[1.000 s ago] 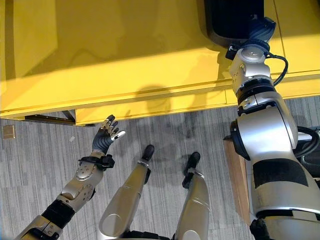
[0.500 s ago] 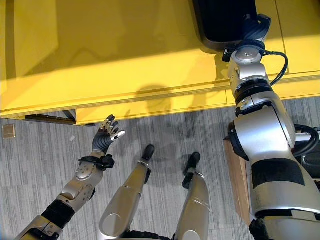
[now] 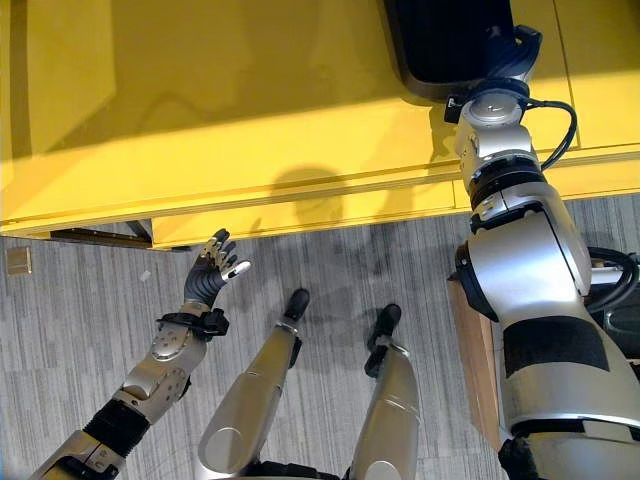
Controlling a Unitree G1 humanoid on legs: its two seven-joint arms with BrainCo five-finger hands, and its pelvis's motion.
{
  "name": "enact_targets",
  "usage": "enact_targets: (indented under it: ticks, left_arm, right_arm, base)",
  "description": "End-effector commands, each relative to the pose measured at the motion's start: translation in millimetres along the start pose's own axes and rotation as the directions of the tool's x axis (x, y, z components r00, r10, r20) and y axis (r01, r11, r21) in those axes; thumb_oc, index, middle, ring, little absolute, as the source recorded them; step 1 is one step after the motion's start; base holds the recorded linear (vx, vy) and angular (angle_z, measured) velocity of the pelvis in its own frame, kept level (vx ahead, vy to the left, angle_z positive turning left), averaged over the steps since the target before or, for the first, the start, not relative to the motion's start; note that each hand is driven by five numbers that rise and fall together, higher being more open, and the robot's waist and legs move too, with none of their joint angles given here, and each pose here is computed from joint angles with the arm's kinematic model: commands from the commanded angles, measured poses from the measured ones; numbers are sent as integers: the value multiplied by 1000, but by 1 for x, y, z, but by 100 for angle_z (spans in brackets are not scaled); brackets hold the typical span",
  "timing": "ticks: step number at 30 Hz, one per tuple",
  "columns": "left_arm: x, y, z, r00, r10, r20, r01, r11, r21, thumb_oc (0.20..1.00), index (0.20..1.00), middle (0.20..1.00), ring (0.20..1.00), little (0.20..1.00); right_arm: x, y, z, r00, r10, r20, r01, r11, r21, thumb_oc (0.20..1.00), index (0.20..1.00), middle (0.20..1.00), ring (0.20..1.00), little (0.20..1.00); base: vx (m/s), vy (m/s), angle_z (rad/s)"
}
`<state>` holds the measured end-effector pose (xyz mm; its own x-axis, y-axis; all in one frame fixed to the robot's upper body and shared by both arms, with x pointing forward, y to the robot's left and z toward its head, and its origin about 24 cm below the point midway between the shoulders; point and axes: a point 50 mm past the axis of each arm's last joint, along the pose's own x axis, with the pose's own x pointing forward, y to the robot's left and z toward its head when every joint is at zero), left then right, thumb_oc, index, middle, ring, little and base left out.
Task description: Move parts from the plastic box to the shelf.
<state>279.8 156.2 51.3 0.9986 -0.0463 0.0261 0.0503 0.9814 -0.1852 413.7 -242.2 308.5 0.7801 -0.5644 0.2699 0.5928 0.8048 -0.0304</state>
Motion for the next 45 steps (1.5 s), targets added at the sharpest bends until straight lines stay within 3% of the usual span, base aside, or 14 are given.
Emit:
enact_targets:
  ticks: [1,17,18,19,20,32,45]
  left_arm:
    - [-4,1,12,997,-24,73,25,1000,-17,1000,1000,1000,1000,1000]
    - [-6,4,13,997,-19,73,20,1000,-16,1000,1000,1000,1000,1000]
    - [-6,5,13,997,-16,74,18,1000,-17,1000,1000,1000,1000,1000]
    - [-6,5,12,997,-14,71,15,1000,-17,1000,1000,1000,1000,1000]
    - [-6,6,12,998,-11,69,12,1000,-18,1000,1000,1000,1000,1000]
    - [-8,9,10,998,-6,63,7,1000,-10,1000,1000,1000,1000,1000]
    - [-8,11,7,999,11,51,-9,1000,-23,1000,1000,1000,1000,1000]
  right_arm:
    - [-3,10,55,986,20,166,-41,992,123,200,200,200,200,200]
    - [-4,12,58,987,17,163,-41,989,143,200,200,200,200,200]
    - [-5,13,59,985,23,168,-47,989,140,429,429,429,429,429]
    - [-5,14,58,986,21,163,-47,987,155,959,959,959,959,959]
    - [-5,14,58,987,22,161,-47,986,157,1000,1000,1000,1000,1000]
    - [-3,6,63,982,1,191,-31,988,153,1000,1000,1000,1000,1000]
    - [-13,22,69,965,51,257,-107,971,212,1000,1000,1000,1000,1000]
  base:
    - [0,0,0]
    - [0,0,0]
    - [0,0,0]
    - [0,0,0]
    - [0,0,0]
    - [0,0,0]
    - [0,-1,0]
